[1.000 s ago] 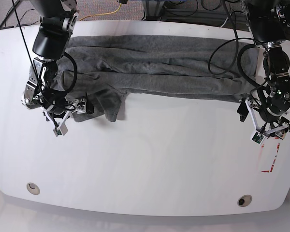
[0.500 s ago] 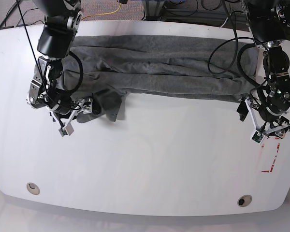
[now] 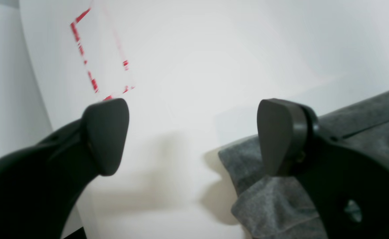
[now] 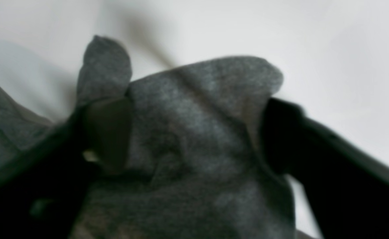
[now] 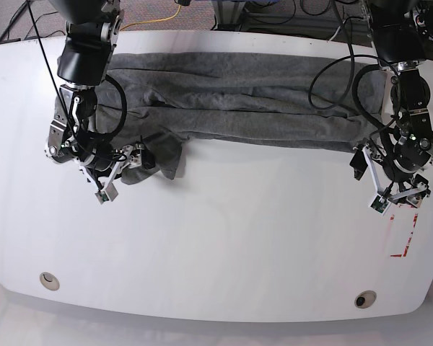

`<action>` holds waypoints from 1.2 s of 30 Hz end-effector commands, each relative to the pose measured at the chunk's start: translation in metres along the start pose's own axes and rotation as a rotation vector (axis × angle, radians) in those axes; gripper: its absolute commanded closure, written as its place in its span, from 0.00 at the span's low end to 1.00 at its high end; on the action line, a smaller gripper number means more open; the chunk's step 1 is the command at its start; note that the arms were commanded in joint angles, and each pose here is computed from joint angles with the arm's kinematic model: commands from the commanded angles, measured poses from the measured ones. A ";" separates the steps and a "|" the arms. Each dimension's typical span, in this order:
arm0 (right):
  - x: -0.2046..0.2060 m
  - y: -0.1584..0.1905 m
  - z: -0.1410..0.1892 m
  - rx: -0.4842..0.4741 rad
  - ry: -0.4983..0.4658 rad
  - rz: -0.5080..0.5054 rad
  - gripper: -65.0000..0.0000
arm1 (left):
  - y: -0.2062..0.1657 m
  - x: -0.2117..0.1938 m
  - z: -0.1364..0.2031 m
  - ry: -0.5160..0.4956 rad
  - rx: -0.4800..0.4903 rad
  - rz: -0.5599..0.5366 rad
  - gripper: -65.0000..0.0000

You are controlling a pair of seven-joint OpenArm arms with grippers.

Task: Layout the t-shirt on the table in an organized manner, then fold the t-shirt properly
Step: 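Grasp the shirt end with the right gripper and fold it inward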

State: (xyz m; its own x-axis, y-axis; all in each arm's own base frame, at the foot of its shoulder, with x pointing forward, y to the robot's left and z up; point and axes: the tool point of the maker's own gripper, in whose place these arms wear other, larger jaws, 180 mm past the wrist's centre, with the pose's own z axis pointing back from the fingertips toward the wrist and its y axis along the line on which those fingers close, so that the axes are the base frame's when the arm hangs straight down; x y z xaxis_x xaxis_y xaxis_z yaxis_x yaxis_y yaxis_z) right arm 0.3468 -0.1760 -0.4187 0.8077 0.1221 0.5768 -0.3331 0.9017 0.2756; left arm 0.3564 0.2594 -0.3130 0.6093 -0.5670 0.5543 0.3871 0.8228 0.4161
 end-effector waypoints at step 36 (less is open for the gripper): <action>0.019 0.100 0.083 0.290 -0.149 0.163 1.00 | 0.006 -0.004 -0.007 0.006 -0.006 0.022 0.15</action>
State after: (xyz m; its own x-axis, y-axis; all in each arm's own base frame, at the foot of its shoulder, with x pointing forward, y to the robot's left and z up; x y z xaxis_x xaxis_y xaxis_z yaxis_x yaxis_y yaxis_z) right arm 0.2900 -0.1239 -0.3363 0.7099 0.1828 0.6802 -0.5522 0.7439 0.3764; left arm 0.3532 0.2635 -0.3327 0.6498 -0.5432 0.5317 0.3944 0.8389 0.3750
